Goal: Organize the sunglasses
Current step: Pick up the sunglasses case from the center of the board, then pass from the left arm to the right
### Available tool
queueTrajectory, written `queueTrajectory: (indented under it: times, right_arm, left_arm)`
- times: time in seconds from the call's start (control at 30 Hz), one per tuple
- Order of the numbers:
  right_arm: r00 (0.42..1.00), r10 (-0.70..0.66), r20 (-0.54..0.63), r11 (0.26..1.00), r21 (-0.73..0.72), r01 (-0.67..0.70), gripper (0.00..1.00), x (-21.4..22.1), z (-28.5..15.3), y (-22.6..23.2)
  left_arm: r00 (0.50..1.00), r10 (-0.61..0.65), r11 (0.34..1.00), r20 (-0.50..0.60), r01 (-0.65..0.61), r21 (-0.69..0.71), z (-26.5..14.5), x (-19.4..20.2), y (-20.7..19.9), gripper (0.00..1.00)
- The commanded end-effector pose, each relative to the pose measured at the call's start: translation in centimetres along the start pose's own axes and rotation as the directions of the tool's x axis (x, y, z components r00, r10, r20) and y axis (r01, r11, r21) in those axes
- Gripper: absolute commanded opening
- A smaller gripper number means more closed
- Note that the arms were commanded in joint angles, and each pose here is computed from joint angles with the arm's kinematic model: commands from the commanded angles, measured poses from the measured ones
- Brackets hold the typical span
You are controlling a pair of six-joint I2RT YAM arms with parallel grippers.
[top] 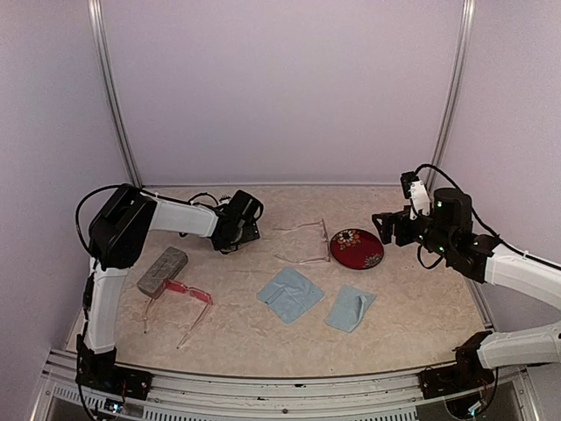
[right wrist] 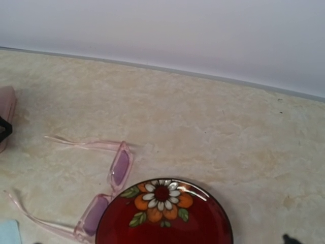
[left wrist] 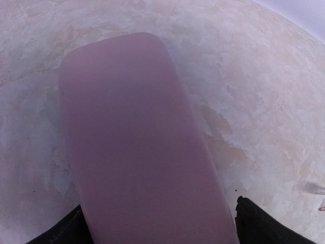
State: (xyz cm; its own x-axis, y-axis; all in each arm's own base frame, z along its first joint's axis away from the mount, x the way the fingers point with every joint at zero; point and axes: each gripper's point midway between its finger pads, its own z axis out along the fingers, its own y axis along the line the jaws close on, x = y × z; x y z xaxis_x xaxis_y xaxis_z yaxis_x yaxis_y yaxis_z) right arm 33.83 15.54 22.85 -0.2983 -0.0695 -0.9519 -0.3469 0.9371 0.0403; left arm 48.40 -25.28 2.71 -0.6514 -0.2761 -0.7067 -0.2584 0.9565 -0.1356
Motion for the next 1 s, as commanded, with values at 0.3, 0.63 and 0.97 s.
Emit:
queueTrajectory:
  times: [0.3, 0.63, 0.97]
  right_arm:
    - [1.0, 0.02, 0.019, 1.0, -0.018, -0.019, 1.0, -0.2, 0.2, 0.3]
    - [0.999, 0.04, -0.037, 0.993, -0.106, -0.044, 1.0, 0.6, 1.9, 2.4]
    - [0.994, 0.084, -0.076, 0.882, -0.458, -0.109, 1.0, 1.4, 4.0, 12.2]
  left_arm:
    - [0.987, 0.161, 0.987, -0.011, -0.161, -0.009, -1.6, 0.8, 2.4, 0.57]
    - [0.95, 0.294, 0.908, 0.101, -0.311, 0.281, -10.3, -0.9, 0.3, 0.35]
    - [0.94, 0.212, 0.589, 0.268, -0.342, 0.732, -22.3, -0.9, -4.4, 0.27]
